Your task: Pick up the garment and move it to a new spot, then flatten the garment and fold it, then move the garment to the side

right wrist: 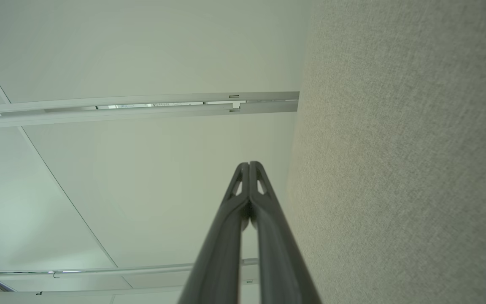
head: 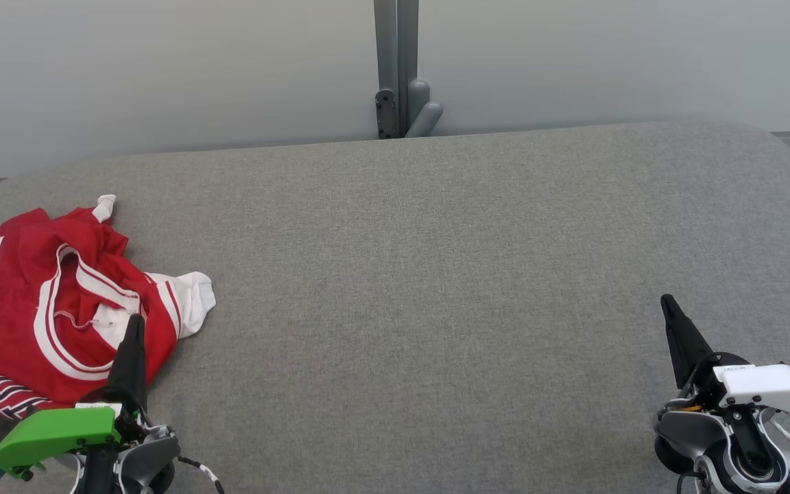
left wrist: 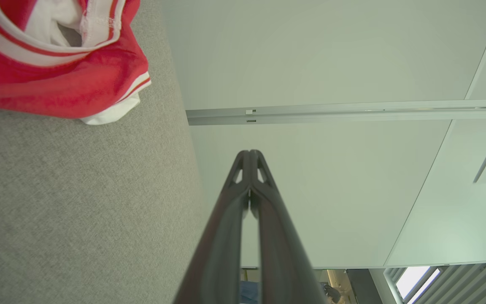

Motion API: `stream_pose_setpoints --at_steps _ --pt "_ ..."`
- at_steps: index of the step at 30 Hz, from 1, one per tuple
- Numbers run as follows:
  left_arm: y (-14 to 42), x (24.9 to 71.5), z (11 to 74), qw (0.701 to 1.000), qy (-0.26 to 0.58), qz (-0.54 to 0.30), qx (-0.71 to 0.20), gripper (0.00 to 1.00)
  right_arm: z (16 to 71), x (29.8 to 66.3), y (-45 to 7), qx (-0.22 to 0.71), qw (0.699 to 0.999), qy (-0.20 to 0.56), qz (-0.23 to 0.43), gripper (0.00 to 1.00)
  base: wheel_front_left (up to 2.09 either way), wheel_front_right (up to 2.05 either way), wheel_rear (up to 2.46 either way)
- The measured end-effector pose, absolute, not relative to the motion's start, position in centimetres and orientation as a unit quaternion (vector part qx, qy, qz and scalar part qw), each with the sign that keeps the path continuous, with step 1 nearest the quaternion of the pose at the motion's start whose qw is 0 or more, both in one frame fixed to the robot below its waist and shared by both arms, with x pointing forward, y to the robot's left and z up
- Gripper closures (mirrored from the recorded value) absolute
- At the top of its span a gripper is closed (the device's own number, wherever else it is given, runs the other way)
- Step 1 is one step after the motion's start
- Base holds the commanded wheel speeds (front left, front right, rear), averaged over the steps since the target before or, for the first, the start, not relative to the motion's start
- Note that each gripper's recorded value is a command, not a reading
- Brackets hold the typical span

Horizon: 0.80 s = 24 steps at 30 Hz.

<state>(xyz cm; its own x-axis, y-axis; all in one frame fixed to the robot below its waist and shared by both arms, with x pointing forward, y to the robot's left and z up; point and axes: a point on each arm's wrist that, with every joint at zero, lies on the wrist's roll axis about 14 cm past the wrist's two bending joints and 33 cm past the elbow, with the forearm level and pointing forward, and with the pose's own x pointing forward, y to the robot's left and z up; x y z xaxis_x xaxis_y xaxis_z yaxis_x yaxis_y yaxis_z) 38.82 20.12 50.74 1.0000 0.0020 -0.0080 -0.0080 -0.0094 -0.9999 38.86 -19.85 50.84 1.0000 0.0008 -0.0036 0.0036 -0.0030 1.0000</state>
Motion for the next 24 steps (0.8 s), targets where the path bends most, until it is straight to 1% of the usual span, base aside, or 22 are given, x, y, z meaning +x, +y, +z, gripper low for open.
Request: stream_pose_setpoints --at_steps 24 --pt "20.12 38.82 50.74 0.704 0.002 0.004 -0.71 1.0 50.84 38.86 -19.85 0.708 0.706 0.002 -0.001 1.0 0.0 0.0 0.0"
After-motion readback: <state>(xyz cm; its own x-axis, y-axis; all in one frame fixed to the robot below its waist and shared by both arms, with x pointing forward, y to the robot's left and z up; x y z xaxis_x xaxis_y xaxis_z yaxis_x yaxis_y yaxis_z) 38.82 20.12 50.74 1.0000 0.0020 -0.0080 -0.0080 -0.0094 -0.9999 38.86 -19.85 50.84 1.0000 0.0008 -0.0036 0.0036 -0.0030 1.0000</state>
